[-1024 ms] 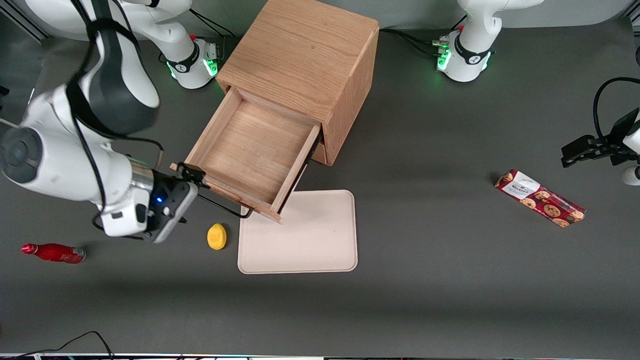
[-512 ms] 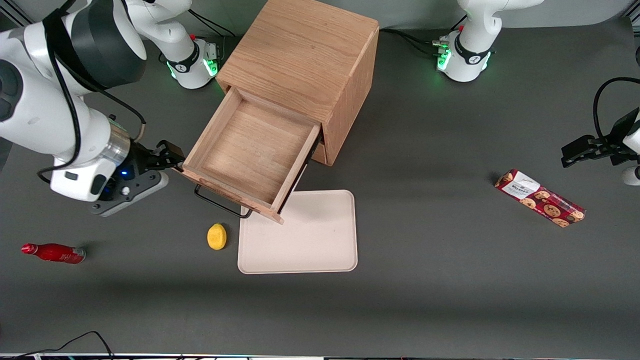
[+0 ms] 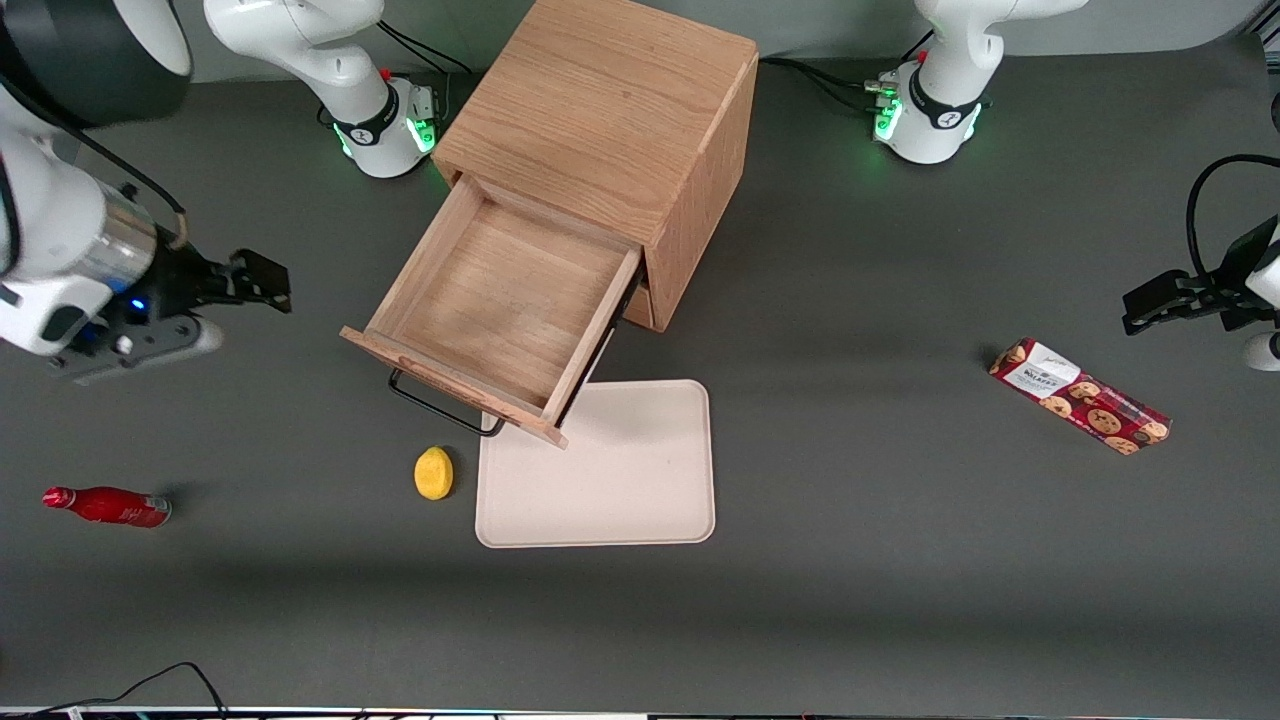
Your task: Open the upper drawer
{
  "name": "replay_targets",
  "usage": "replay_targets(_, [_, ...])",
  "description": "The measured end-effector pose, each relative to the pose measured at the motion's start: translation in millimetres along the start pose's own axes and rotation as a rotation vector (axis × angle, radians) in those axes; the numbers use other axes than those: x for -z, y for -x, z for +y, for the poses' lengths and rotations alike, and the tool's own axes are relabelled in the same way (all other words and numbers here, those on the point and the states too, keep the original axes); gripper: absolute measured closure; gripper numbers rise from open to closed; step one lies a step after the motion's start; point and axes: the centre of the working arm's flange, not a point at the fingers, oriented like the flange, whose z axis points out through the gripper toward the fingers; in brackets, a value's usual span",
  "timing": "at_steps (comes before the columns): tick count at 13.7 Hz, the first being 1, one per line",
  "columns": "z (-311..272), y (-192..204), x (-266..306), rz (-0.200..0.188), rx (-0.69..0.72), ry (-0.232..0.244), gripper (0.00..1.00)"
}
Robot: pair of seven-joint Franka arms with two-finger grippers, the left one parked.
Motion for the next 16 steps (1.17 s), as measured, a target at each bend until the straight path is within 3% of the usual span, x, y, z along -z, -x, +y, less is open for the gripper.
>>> replay_targets(7, [60.7,63.4,-7.2,-0.006,-0.114,-0.02,0.0])
replay_targets(16, [64.1,64.1,-3.4,0.028,-0.12,-0.015,0.0])
